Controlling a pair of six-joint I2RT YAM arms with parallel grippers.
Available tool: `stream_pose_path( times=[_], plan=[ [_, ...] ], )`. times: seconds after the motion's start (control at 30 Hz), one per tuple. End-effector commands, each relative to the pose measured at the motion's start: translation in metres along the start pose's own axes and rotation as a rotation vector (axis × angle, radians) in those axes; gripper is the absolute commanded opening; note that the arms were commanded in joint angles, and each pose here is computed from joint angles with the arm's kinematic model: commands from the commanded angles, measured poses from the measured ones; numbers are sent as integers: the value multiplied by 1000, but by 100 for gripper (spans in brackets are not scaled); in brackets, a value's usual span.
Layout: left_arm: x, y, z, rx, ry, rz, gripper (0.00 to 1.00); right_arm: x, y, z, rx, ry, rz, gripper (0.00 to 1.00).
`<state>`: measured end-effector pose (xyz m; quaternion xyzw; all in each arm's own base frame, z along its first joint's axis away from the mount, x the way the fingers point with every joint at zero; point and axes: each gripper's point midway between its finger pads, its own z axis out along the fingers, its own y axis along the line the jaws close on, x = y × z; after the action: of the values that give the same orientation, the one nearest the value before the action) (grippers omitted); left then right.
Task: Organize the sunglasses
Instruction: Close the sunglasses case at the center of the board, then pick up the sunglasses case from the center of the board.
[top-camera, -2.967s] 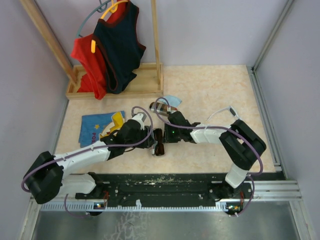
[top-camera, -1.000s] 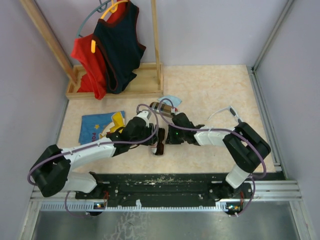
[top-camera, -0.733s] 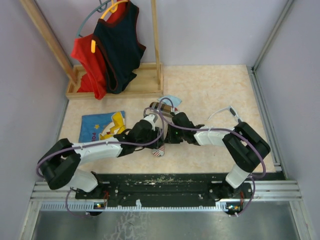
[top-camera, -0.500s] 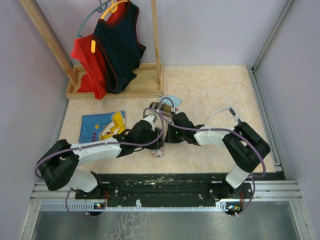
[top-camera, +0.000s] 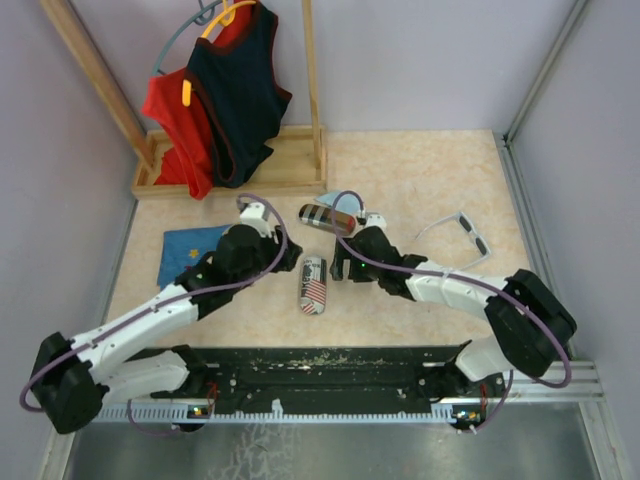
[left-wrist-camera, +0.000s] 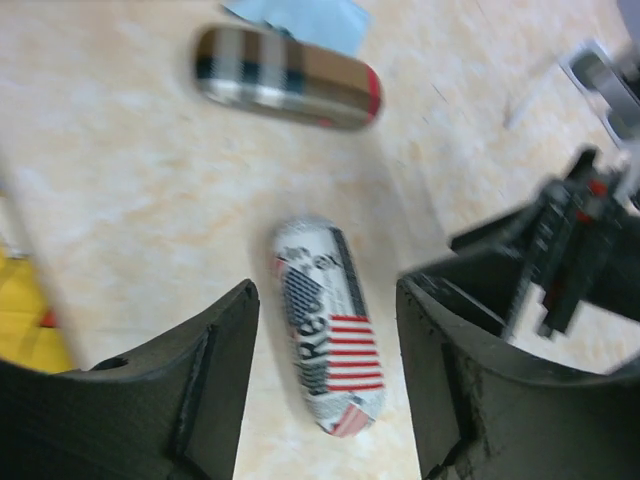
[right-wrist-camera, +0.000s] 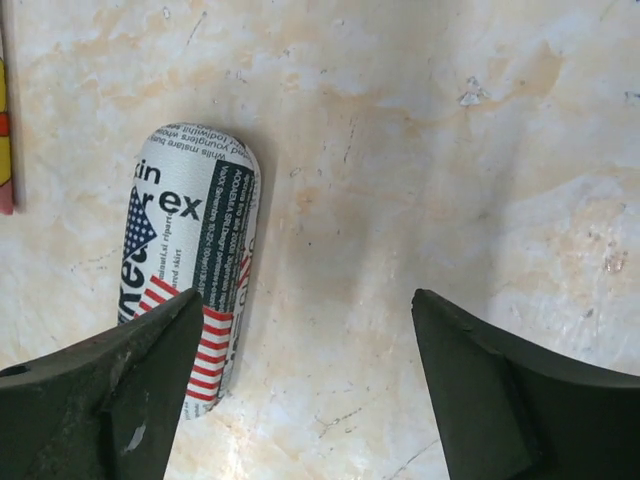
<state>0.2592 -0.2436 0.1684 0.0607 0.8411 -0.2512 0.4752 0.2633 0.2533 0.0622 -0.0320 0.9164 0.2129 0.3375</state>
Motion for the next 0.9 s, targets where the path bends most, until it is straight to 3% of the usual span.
stream_pose_path(
  times=[0.0,0.1,0.37,0.73,0.87],
  plan=[
    [-28,41,-18,-117,-76,18,66,-26,21,-18,34,-144,57,87],
    [-34,52,-32,-158,-96,9,71,-26,38,-20,65,-180,88,88],
    [-39,52,-63,-138,-135,-17,74,-7,80,3,105,-115,41,90],
    [-40,53,-79,-115,-165,-39,74,30,82,40,196,22,-78,92],
    [-39,53,-79,-113,-166,-41,74,31,83,41,211,24,-110,83]
  ],
)
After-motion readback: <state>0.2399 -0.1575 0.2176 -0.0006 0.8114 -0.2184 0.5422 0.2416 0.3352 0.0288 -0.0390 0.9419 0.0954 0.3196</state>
